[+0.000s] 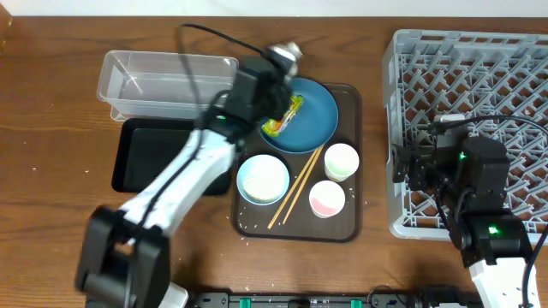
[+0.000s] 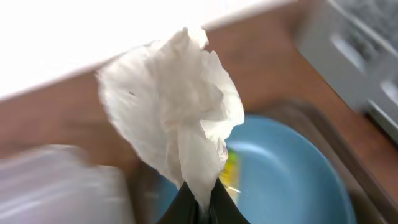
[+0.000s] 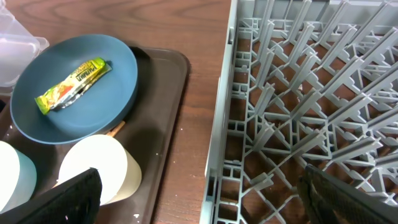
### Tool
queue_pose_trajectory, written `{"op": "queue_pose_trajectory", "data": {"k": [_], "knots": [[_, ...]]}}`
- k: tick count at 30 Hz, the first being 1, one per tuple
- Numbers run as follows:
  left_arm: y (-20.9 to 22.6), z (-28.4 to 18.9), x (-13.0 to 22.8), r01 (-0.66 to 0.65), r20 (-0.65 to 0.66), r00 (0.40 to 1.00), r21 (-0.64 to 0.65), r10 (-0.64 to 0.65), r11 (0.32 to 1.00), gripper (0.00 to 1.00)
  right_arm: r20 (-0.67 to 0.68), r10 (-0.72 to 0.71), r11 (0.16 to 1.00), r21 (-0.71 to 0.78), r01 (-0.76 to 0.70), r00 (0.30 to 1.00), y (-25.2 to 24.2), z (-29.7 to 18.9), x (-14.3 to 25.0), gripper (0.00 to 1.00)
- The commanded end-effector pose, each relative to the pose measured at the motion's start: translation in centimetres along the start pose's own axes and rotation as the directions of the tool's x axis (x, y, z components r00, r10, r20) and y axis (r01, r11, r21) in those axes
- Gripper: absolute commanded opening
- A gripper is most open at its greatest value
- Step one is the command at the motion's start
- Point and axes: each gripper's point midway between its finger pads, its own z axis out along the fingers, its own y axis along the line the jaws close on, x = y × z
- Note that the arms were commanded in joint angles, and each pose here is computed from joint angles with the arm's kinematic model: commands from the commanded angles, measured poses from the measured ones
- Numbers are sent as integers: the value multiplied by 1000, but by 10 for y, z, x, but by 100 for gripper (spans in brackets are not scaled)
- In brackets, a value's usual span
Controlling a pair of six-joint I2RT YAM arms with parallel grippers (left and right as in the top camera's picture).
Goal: Sort waste into correct bins and load items into the dishwasher rack
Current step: 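Grasp the white tissue and carry it to the clear bin, then release the tissue into the clear bin, return to the plate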
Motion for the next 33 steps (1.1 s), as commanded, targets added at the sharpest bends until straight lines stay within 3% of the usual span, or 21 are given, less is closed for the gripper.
{"op": "queue_pose_trajectory", "data": {"k": [1, 10, 11, 13, 18, 23, 27, 33], "knots": [[55, -3, 3, 37, -13, 999, -157, -39, 987, 6, 20, 1, 1000, -9, -1, 1000, 3, -4, -9, 99], [128, -9, 32, 113, -69, 988, -282, -137, 953, 8, 20, 1, 1000, -9, -1, 1000, 3, -4, -9, 99], [131, -10, 35, 115, -76, 987, -287, -142, 951, 13, 20, 1, 1000, -9, -1, 1000, 3, -4, -9, 99], [133, -11, 38, 117, -86, 985, -292, -148, 949, 41, 20, 1, 1000, -9, -1, 1000, 3, -4, -9, 99], [129, -10, 38, 136, -83, 983, -277, -164, 951, 54, 20, 1, 1000, -9, -1, 1000, 3, -4, -9, 99], [83, -1, 32, 163, -87, 982, -68, -169, 984, 54, 20, 1, 1000, -9, -1, 1000, 3, -4, -9, 99], [39, 8, 37, 107, -123, 987, 50, -100, 993, 55, 21, 1, 1000, -9, -1, 1000, 3, -4, -9, 99], [-14, 42, 81, 31, -239, 971, 145, 5, 989, 56, 19, 2, 1000, -9, -1, 1000, 3, -4, -9, 99]]}}
